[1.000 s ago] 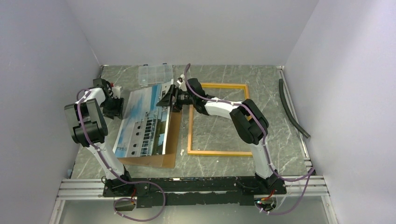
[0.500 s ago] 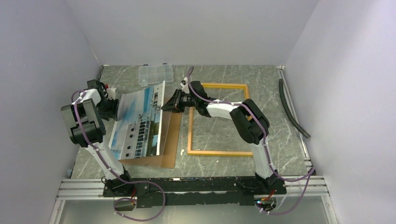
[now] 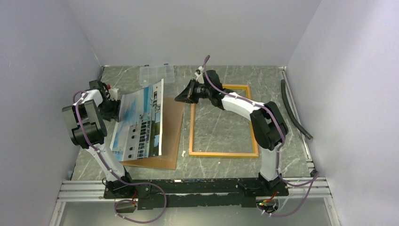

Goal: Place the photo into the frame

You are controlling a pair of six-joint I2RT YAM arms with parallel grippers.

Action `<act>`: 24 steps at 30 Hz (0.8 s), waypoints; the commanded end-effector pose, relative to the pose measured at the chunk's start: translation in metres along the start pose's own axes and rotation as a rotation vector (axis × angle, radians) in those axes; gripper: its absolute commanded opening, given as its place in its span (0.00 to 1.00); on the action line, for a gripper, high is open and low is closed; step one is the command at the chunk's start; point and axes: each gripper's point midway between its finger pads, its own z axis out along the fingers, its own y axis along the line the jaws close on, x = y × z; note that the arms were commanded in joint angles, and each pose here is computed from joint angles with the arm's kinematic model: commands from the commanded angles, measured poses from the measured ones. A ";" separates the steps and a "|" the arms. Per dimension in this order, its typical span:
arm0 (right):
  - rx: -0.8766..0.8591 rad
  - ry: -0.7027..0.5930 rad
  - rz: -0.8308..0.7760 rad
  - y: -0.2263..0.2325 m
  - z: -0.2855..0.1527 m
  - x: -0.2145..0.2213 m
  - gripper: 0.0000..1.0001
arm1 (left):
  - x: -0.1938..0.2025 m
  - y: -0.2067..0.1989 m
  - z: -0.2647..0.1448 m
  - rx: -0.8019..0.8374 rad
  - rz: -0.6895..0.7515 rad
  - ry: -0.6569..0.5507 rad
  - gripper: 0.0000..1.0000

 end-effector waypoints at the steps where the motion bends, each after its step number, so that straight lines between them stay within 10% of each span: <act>1: -0.021 -0.073 -0.131 0.049 -0.045 -0.029 0.00 | 0.017 -0.035 0.014 0.102 0.036 0.056 0.53; 18: 0.409 -0.359 -0.325 0.075 -0.263 -0.070 0.00 | -0.015 -0.041 -0.025 0.094 0.046 -0.002 0.53; 24: 0.365 -0.352 -0.342 0.100 -0.272 -0.063 0.00 | -0.054 -0.071 -0.088 0.171 0.069 -0.106 0.72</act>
